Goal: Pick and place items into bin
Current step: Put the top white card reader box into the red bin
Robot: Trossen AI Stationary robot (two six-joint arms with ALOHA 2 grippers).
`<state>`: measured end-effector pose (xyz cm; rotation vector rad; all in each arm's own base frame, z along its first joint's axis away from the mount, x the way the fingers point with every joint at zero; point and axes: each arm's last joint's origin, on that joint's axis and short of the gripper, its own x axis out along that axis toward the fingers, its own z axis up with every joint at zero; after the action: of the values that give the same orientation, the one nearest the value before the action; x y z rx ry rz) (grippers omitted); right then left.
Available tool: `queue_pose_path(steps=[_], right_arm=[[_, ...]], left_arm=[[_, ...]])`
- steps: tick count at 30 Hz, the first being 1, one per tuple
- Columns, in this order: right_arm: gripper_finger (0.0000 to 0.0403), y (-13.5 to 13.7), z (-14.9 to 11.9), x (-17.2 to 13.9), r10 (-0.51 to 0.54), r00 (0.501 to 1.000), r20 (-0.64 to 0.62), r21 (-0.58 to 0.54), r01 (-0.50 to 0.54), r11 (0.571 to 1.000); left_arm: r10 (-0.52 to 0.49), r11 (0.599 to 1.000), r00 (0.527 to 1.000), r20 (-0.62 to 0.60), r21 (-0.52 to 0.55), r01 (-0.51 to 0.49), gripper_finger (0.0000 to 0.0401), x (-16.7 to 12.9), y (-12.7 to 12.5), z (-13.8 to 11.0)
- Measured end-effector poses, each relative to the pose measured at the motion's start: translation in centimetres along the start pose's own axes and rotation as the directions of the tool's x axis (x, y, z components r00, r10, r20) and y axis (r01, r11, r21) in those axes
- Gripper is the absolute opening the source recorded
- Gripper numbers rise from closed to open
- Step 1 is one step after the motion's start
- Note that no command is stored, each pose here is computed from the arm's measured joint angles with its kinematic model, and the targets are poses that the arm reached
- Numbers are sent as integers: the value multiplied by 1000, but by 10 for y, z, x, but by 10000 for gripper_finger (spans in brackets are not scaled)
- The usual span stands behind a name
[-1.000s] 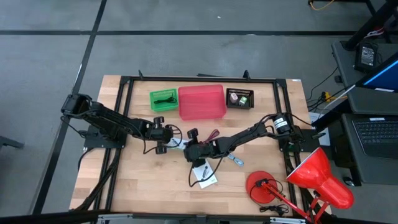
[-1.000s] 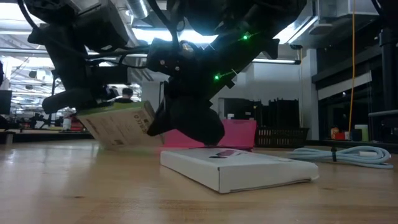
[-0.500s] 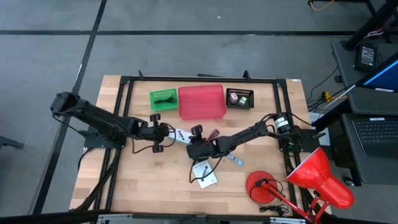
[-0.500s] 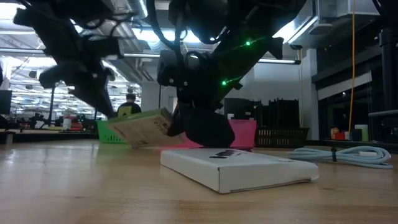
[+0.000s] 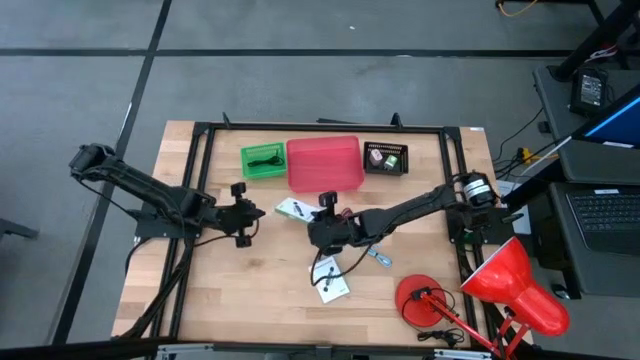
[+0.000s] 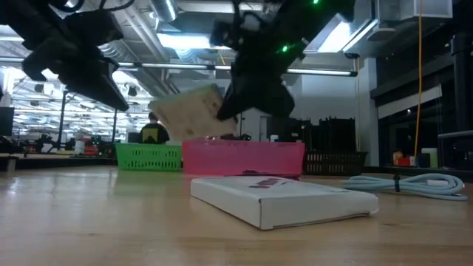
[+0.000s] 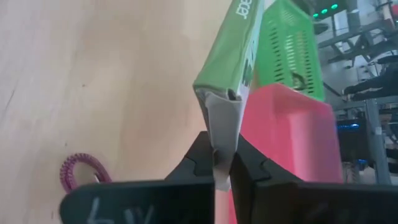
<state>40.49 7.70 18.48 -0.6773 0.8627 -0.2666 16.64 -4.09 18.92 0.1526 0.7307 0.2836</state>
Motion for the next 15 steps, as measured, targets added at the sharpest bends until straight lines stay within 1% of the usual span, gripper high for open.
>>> queue_pose_path(steps=[3,4,6,11,15], right_arm=[[6,-12,-5,-14,-17,1000,25,36,16,999],[6,-16,-8,-17,-25,999,38,64,23,998],[6,-22,-17,-25,-37,998,55,94,32,995],[6,-36,-33,-45,-101,984,150,165,76,983],[6,-43,-52,-55,-165,976,142,194,137,971]], left_arm=[[23,1000,1000,4,3,-23,3,0,0,-6],[32,999,999,5,2,-32,3,0,0,-7],[43,999,999,7,3,-43,3,0,0,-8],[52,999,999,13,13,-52,3,1,-1,-8],[53,999,998,16,10,-53,3,1,-1,-8]])
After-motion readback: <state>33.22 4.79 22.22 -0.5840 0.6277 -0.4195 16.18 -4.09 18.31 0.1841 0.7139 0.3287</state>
